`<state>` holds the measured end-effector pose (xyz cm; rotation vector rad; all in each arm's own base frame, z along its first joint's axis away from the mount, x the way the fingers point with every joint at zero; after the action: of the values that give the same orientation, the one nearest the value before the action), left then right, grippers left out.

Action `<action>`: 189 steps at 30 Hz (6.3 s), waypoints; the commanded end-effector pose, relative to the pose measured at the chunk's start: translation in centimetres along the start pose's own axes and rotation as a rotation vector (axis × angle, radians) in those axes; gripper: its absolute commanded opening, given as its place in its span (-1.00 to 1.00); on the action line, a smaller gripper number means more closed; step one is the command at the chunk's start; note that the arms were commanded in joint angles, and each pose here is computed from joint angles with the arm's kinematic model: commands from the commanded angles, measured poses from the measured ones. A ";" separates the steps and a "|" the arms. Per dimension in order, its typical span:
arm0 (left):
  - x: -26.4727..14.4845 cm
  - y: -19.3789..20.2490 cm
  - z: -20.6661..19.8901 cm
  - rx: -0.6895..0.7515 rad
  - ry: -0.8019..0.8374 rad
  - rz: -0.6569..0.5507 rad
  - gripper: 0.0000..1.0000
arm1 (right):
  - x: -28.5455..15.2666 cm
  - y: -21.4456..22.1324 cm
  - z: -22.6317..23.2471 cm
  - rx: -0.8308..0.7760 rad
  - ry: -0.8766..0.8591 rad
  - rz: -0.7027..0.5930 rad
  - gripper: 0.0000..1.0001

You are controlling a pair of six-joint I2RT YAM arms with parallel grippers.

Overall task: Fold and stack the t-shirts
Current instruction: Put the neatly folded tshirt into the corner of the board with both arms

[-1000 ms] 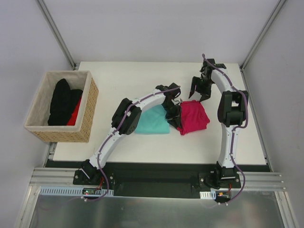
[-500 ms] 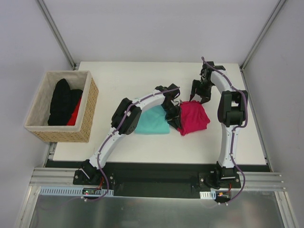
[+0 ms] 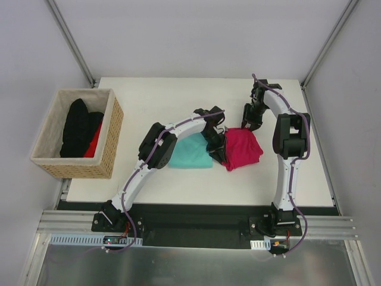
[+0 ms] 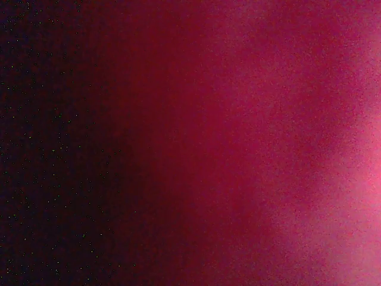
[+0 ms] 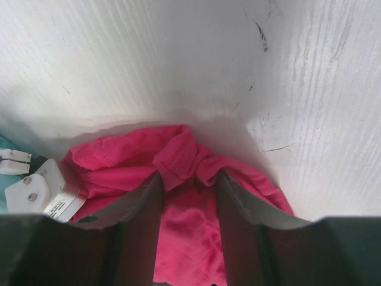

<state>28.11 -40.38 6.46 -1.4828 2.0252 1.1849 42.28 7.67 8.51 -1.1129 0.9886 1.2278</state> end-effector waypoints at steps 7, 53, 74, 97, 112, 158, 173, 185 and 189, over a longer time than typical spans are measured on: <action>-1.2 0.4 0.9 -0.028 -0.050 -0.039 -1.00 | -0.2 -0.1 -0.5 0.018 0.031 0.026 -0.85; -6.5 0.2 -3.2 0.055 0.013 -0.211 -1.00 | -5.6 -1.9 4.1 -0.046 -0.066 -0.102 -0.98; -7.8 0.8 -3.8 0.072 0.021 -0.240 -1.00 | -5.7 -2.0 4.1 -0.051 -0.075 -0.098 -0.98; -3.7 -0.3 -0.8 0.000 -0.016 -0.118 -0.67 | -6.0 -1.6 4.0 -0.053 -0.079 -0.094 -0.98; -2.4 -1.1 -0.1 -0.010 -0.018 -0.088 -0.19 | -6.8 -1.6 4.6 -0.052 -0.107 -0.105 -0.98; 1.9 -4.0 3.2 -0.151 -0.036 -0.122 -0.70 | -8.7 -0.8 5.9 -0.084 -0.125 -0.119 -0.98; 0.2 -3.6 3.3 -0.160 -0.044 -0.165 -1.00 | -9.0 -0.8 6.2 -0.085 -0.133 -0.131 -0.98; -4.2 -3.1 2.3 -0.142 -0.017 -0.261 -1.00 | -9.1 -1.1 6.3 -0.072 -0.139 -0.150 -0.98; -4.5 -2.9 2.2 -0.143 -0.014 -0.263 -1.00 | -9.4 -1.3 6.4 -0.068 -0.141 -0.161 -0.98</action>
<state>32.01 -37.67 6.18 -1.7420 1.8109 1.2135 42.93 11.72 14.44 -1.1007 0.8331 1.2559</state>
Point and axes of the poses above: each gripper's point midway between its finger pads, its own x axis out along the fingers, its own z axis along the line the jaws close on, y = z × x, the point moved 5 cm from there along -x, back along the fingers, and after that the axes turned 11 degrees about -x, right-handed, at the moved point
